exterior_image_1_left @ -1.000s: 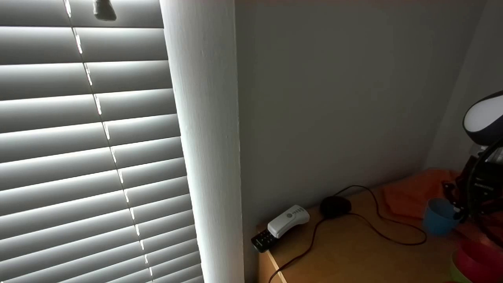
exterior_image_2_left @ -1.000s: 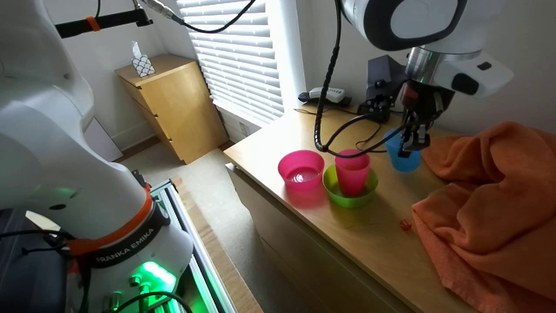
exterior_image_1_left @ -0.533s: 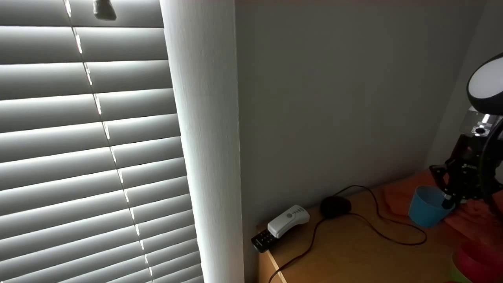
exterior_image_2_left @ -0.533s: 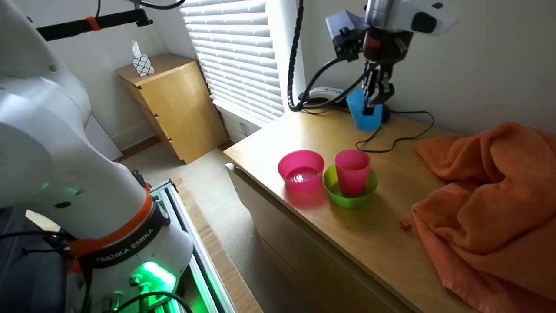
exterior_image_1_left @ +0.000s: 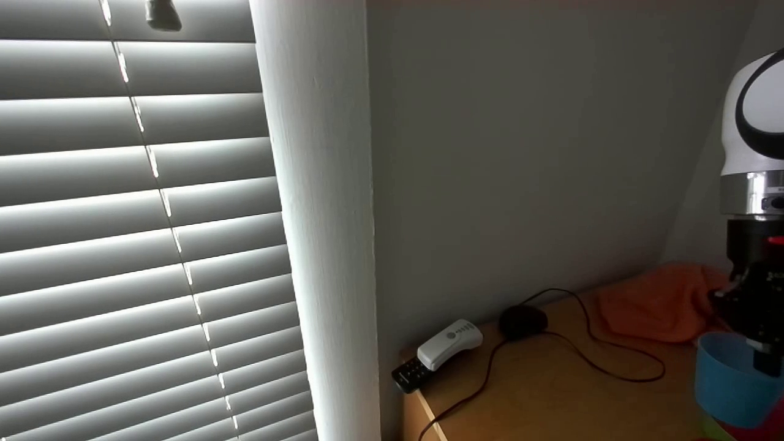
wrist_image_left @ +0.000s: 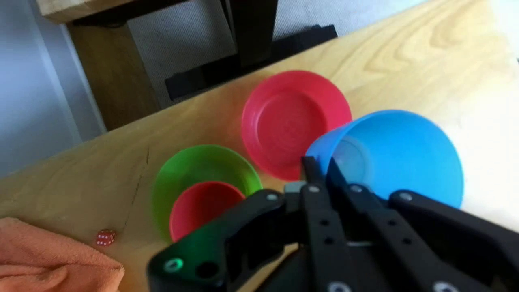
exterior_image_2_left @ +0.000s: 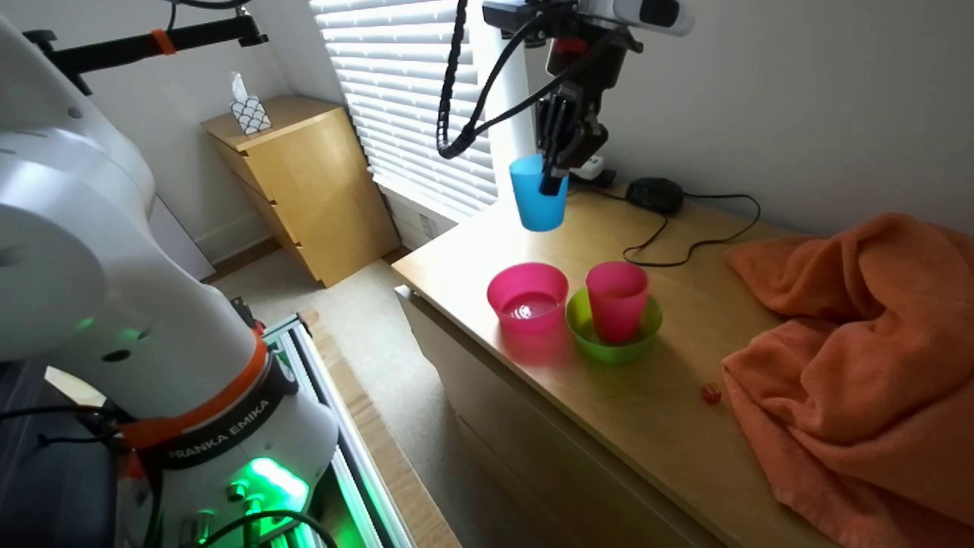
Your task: Put the pink cup in the green bowl and put the blue cup in the pink bowl
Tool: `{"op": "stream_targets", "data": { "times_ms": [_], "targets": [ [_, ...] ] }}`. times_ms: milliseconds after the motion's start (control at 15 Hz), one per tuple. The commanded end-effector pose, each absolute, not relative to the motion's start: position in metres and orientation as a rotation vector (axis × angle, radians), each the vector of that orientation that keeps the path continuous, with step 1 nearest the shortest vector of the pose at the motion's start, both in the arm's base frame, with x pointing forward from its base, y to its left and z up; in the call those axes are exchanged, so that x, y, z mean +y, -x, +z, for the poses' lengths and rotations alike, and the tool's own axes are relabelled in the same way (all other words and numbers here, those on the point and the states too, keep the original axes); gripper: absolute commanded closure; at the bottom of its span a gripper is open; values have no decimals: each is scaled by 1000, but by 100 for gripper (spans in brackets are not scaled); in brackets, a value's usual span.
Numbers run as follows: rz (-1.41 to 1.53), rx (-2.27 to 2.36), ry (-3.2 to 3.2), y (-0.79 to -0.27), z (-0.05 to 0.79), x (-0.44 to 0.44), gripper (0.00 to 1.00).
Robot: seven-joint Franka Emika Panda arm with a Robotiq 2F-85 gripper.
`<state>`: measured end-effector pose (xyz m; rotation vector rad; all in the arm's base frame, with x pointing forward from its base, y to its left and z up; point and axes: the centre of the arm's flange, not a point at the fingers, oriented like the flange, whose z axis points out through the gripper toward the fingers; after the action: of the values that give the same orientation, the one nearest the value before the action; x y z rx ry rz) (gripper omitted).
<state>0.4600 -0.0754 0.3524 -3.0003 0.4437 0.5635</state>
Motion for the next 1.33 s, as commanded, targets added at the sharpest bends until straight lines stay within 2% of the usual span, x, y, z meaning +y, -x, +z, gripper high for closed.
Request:
{"op": "stream_targets", "data": {
  "times_ms": [0, 533, 867, 1267],
  "targets": [
    [728, 185, 3026, -446, 335, -68, 99],
    [982, -343, 3075, -447, 282, -82, 99],
    [964, -429, 3016, -452, 265, -68, 99],
    [787, -400, 3053, -472, 250, -58, 99]
  ]
}}
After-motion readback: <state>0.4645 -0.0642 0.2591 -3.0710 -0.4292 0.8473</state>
